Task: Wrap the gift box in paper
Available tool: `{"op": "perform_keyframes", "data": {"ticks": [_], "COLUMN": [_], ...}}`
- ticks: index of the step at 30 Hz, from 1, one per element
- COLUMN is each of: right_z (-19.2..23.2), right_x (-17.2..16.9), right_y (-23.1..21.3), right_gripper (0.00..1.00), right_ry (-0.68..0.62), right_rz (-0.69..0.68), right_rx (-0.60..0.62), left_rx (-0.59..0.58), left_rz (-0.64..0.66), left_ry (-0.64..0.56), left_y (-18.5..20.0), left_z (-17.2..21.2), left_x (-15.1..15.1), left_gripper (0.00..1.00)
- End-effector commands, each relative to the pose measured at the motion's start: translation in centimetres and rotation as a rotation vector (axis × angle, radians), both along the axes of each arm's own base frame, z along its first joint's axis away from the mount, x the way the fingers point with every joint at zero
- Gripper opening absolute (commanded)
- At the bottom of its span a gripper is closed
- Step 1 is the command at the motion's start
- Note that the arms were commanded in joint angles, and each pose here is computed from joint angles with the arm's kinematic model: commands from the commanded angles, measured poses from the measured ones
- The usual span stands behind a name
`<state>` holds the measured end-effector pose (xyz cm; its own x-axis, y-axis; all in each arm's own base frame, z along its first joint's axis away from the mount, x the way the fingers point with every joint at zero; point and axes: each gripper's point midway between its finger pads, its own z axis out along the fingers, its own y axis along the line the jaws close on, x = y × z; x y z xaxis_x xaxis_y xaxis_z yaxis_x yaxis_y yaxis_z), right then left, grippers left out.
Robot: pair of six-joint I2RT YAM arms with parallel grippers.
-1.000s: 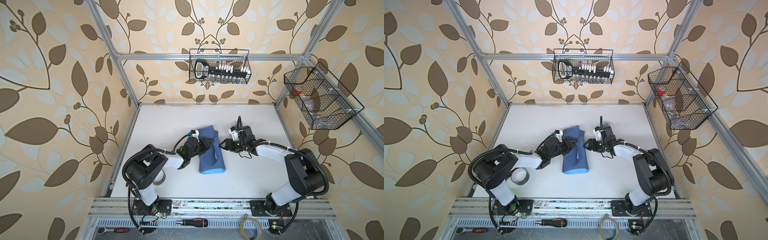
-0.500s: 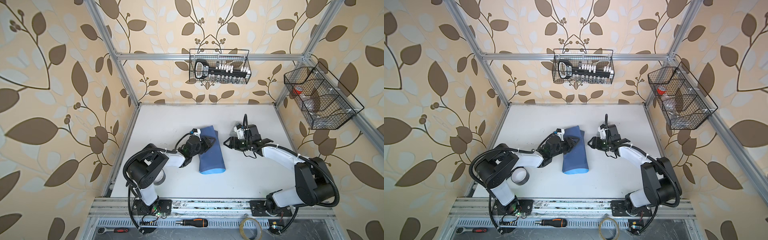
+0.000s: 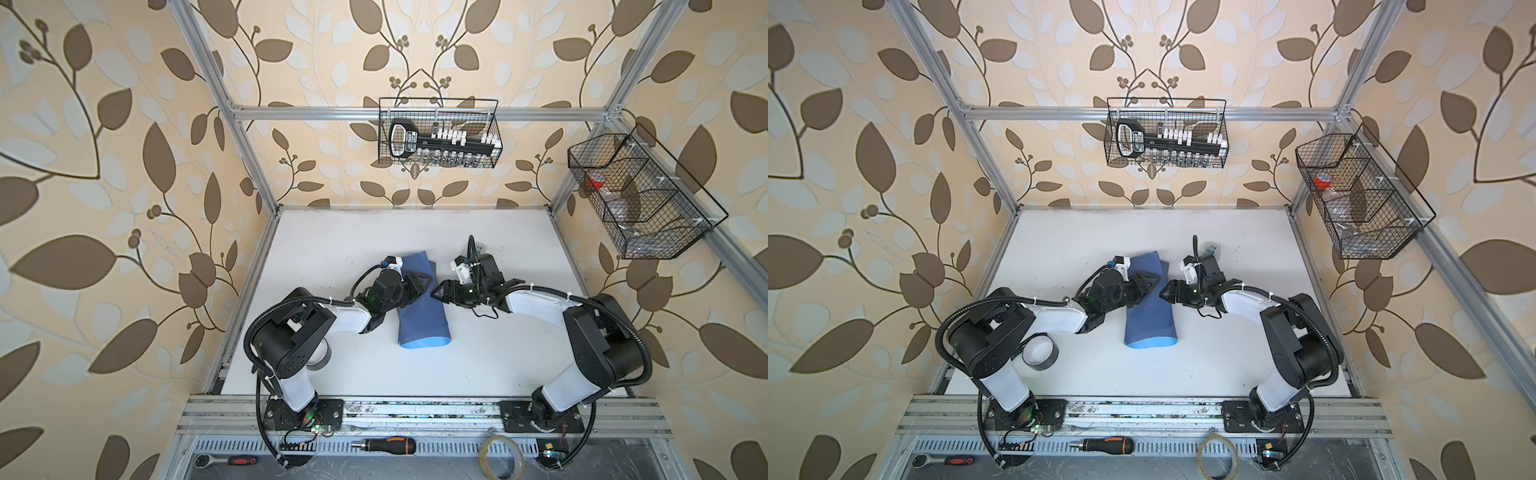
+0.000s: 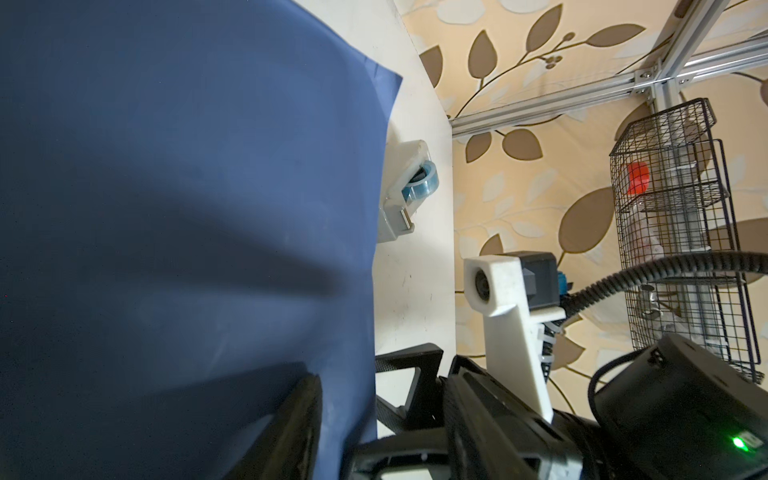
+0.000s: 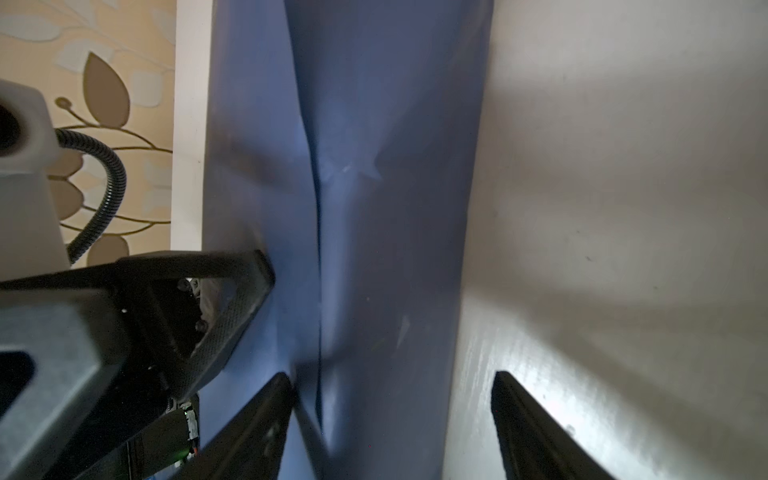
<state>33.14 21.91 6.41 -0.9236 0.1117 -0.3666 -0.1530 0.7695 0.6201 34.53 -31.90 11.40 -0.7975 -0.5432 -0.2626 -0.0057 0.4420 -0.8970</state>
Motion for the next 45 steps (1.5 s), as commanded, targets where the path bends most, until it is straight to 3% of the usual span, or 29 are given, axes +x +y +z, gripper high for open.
{"op": "perform_keyframes", "data": {"ticks": [1,9,14,19,26,35,45], "right_z": [-2.2,-6.6,-7.4,-7.1,-6.7,-5.1,1.4], "right_x": [-0.9,-4.5,-5.1,-4.9,-4.6,-3.7,-0.5], "right_y": [-0.6,-2.8,-2.5,-2.4,-2.4,-2.0,-2.3], "right_gripper": [0.70,0.61,0.59,0.58,0.58,0.59,0.73], "right_ry": [0.047,0.130,0.145,0.138,0.128,0.100,-0.023], "right_rz": [-0.009,-0.048,-0.043,-0.043,-0.045,-0.029,-0.048], "right_rx": [-0.036,-0.075,-0.072,-0.069,-0.072,-0.069,-0.018], "left_rx": [0.237,0.315,0.411,0.439,0.445,0.471,0.553], "left_rz": [-0.009,-0.089,-0.044,-0.010,-0.184,-0.286,-0.326], "left_ry": [0.194,0.028,0.020,0.104,0.162,0.251,0.312], "left_y": [2.4,1.6,5.3,9.6,7.1,6.4,7.6], "left_z": [-7.2,0.3,2.6,1.1,-1.0,-5.2,-8.3], "left_x": [-2.9,-1.2,-1.4,-2.2,-1.7,-3.0,-4.4], "left_gripper": [0.52,0.62,0.69,0.72,0.72,0.73,0.72]}}
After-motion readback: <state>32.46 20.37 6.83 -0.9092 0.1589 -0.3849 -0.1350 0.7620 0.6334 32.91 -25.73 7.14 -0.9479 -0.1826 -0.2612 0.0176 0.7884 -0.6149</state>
